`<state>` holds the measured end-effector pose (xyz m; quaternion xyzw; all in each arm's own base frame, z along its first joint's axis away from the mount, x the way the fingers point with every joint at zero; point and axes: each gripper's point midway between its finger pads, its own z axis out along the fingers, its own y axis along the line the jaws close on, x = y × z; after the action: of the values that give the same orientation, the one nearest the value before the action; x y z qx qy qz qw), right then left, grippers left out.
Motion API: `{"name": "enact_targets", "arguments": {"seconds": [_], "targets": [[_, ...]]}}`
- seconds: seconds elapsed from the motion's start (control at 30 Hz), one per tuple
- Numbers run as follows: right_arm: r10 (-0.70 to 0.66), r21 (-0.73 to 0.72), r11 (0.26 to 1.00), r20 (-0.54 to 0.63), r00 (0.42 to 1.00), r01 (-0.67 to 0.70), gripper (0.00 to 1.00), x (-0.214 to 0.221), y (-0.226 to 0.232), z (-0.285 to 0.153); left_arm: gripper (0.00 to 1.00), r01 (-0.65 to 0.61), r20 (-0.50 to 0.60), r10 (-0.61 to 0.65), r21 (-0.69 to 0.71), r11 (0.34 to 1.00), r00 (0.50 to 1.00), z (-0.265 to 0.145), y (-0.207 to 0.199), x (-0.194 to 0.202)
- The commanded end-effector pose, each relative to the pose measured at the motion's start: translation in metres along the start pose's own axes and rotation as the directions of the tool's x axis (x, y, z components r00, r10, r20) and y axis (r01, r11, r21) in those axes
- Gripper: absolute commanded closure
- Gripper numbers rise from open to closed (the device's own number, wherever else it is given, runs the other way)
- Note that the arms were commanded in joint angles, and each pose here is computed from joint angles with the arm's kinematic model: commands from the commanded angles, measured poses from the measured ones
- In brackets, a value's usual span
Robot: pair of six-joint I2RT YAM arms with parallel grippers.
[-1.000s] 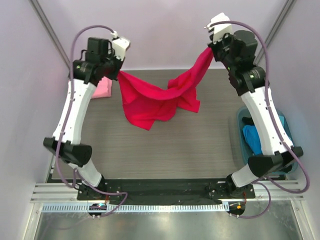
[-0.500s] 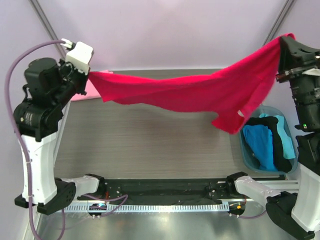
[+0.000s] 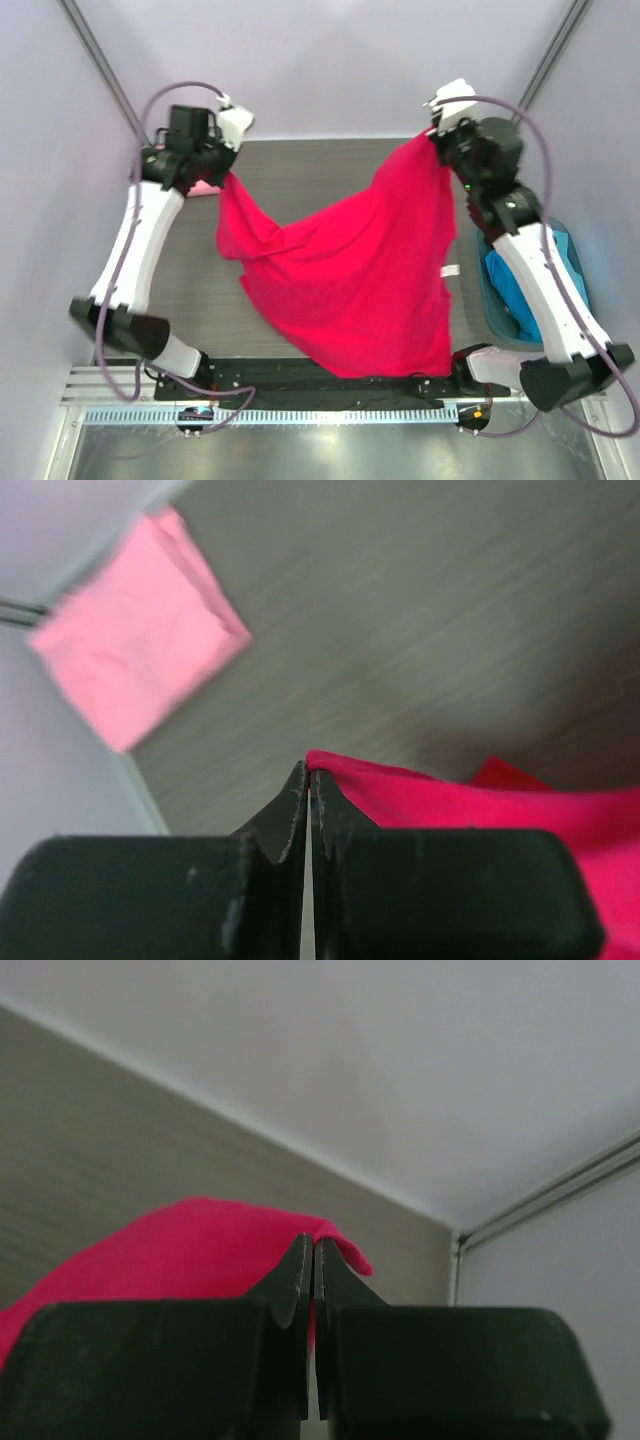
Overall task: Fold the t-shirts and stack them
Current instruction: Flatten the tshirt out
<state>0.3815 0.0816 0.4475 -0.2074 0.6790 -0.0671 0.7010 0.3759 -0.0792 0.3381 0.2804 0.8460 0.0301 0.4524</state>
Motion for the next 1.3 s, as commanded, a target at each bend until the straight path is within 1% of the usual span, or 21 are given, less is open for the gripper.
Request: {"name": "enact_targets", "arguments": {"seconds": [0.0,0.07,0.1,0.2,0.23,0.3,0.4,0.47,0.53,0.57,0.67,0.7,0.73,0.77,0.8,0.87,0.93,0.97,1.0,1.13,1.27], "targets": [[-0.034,0.070,0.997,-0.030,0.999,0.036,0.99,0.034,-0.001,0.028,1.00,0.030,-0.084,-0.021,0.105,0.994,0.996,0.063,-0.021,0.023],[-0.042,0.088,0.995,-0.100,0.994,0.051,0.99,0.067,-0.001,0.044,1.00,0.044,-0.122,-0.030,0.113,0.993,0.992,0.091,-0.021,0.030],[-0.044,0.090,0.994,-0.143,0.989,0.057,0.99,0.087,0.001,0.058,1.00,0.058,-0.169,-0.036,0.127,0.990,0.985,0.113,-0.023,0.041],[-0.013,0.149,0.988,-0.210,0.978,0.045,0.99,0.112,-0.016,0.072,1.00,0.096,-0.207,-0.072,0.109,0.989,0.976,0.141,-0.015,0.044],[0.000,0.166,0.985,-0.223,0.975,0.038,0.99,0.115,-0.021,0.076,1.00,0.105,-0.210,-0.082,0.101,0.989,0.974,0.143,-0.012,0.043],[0.022,0.175,0.985,-0.214,0.976,0.016,0.99,0.112,-0.025,0.075,1.00,0.132,-0.198,-0.113,0.085,0.988,0.974,0.144,-0.006,0.041],[0.028,0.182,0.983,-0.161,0.987,0.001,0.99,0.092,-0.031,0.070,1.00,0.158,-0.142,-0.149,0.049,0.986,0.979,0.131,0.002,0.026],[0.025,0.173,0.985,-0.123,0.992,-0.003,0.99,0.074,-0.034,0.062,1.00,0.154,-0.065,-0.150,0.058,0.986,0.986,0.101,0.005,0.005],[0.021,0.157,0.988,-0.105,0.994,-0.004,0.99,0.064,-0.034,0.053,1.00,0.142,-0.063,-0.136,0.088,0.986,0.989,0.093,-0.001,0.007],[0.017,0.137,0.991,-0.087,0.996,-0.005,0.99,0.057,-0.033,0.043,1.00,0.125,-0.030,-0.122,0.100,0.987,0.992,0.076,-0.002,0.001],[0.037,0.047,0.998,-0.168,0.985,-0.030,0.99,0.078,-0.012,0.026,1.00,0.113,-0.071,-0.101,0.191,0.975,0.992,0.061,-0.027,0.026],[0.047,-0.018,0.999,-0.196,0.979,-0.051,0.99,0.086,0.002,0.015,1.00,0.125,-0.119,-0.100,0.225,0.966,0.988,0.059,-0.038,0.042],[0.056,-0.042,0.997,-0.218,0.974,-0.067,0.99,0.093,0.009,0.009,1.00,0.135,-0.154,-0.097,0.257,0.957,0.983,0.059,-0.048,0.054],[0.066,-0.106,0.990,-0.260,0.963,-0.097,0.99,0.113,0.029,0.003,1.00,0.161,-0.225,-0.094,0.302,0.940,0.970,0.062,-0.065,0.080],[0.068,-0.173,0.978,-0.265,0.962,-0.116,0.99,0.117,0.043,-0.009,1.00,0.190,-0.278,-0.099,0.322,0.927,0.956,0.061,-0.074,0.096],[0.071,-0.236,0.960,-0.321,0.944,-0.153,0.99,0.143,0.066,-0.020,1.00,0.271,-0.384,-0.122,0.362,0.892,0.915,0.061,-0.098,0.132],[0.068,-0.278,0.945,-0.344,0.937,-0.170,0.99,0.152,0.080,-0.032,1.00,0.312,-0.424,-0.132,0.391,0.866,0.896,0.059,-0.113,0.149],[0.061,-0.289,0.941,-0.362,0.930,-0.174,0.99,0.161,0.086,-0.037,1.00,0.341,-0.462,-0.135,0.396,0.853,0.876,0.058,-0.123,0.166],[0.062,-0.291,0.940,-0.374,0.925,-0.180,0.99,0.166,0.088,-0.040,1.00,0.343,-0.445,-0.152,0.388,0.855,0.882,0.059,-0.123,0.165],[0.064,-0.280,0.940,-0.411,0.910,-0.193,0.99,0.180,0.092,-0.047,1.00,0.353,-0.466,-0.157,0.371,0.859,0.871,0.062,-0.126,0.177],[0.058,-0.250,0.952,-0.421,0.905,-0.177,0.99,0.183,0.086,-0.048,1.00,0.329,-0.447,-0.150,0.356,0.875,0.882,0.063,-0.118,0.170]]}}
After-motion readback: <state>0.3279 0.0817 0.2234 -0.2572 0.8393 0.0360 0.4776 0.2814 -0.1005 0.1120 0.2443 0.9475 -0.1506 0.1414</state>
